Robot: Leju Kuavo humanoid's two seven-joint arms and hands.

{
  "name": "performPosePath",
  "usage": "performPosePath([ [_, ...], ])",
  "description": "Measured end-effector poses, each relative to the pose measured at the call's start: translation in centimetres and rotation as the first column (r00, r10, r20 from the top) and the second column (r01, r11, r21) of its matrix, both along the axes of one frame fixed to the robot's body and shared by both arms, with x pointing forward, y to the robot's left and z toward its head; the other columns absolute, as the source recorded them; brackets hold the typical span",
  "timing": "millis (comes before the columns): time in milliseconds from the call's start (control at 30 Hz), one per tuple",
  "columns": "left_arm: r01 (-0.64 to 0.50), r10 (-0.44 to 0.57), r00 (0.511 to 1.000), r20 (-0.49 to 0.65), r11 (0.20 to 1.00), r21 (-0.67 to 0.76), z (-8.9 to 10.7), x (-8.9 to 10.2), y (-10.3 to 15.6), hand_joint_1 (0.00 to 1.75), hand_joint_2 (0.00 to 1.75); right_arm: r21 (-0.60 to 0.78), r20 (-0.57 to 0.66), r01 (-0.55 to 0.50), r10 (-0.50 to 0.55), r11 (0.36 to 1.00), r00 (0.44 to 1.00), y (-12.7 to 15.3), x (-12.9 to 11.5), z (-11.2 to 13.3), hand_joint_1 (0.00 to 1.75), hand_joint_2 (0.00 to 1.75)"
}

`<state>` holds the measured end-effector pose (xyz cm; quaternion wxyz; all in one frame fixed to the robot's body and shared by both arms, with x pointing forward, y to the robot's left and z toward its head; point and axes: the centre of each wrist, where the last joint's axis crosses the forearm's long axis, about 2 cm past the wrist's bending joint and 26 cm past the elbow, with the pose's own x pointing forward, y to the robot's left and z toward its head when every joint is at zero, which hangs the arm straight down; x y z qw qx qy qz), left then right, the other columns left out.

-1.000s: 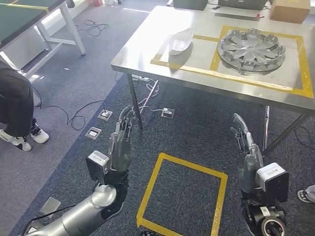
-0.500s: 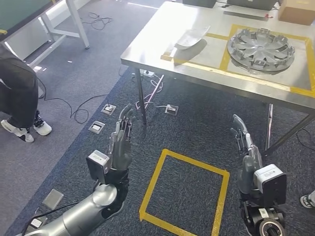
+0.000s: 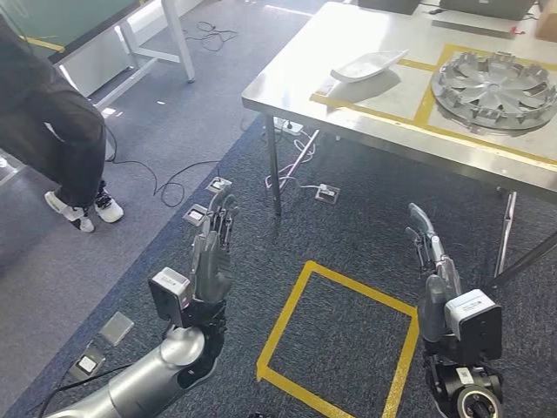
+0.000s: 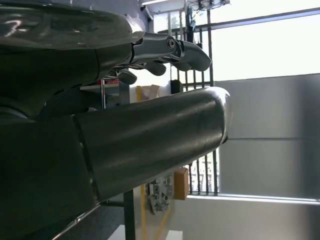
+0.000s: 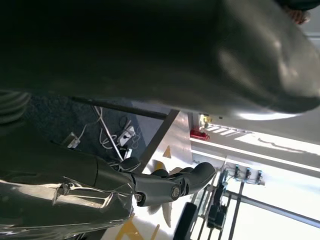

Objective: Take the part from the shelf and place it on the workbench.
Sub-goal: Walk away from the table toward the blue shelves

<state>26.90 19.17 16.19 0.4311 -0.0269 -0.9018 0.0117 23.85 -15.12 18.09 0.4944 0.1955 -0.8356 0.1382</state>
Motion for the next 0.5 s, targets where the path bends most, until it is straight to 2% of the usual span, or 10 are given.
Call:
performPosePath([
  [500,0.004,-0.004,1.000,0.007,1.000,-0.007,0.21,0.21,-0.11,0.00,0.00,-0.002,0.004,0.004,-0.004,1.000,1.000,0.03,-0.09,-0.07,0.00,0.00],
])
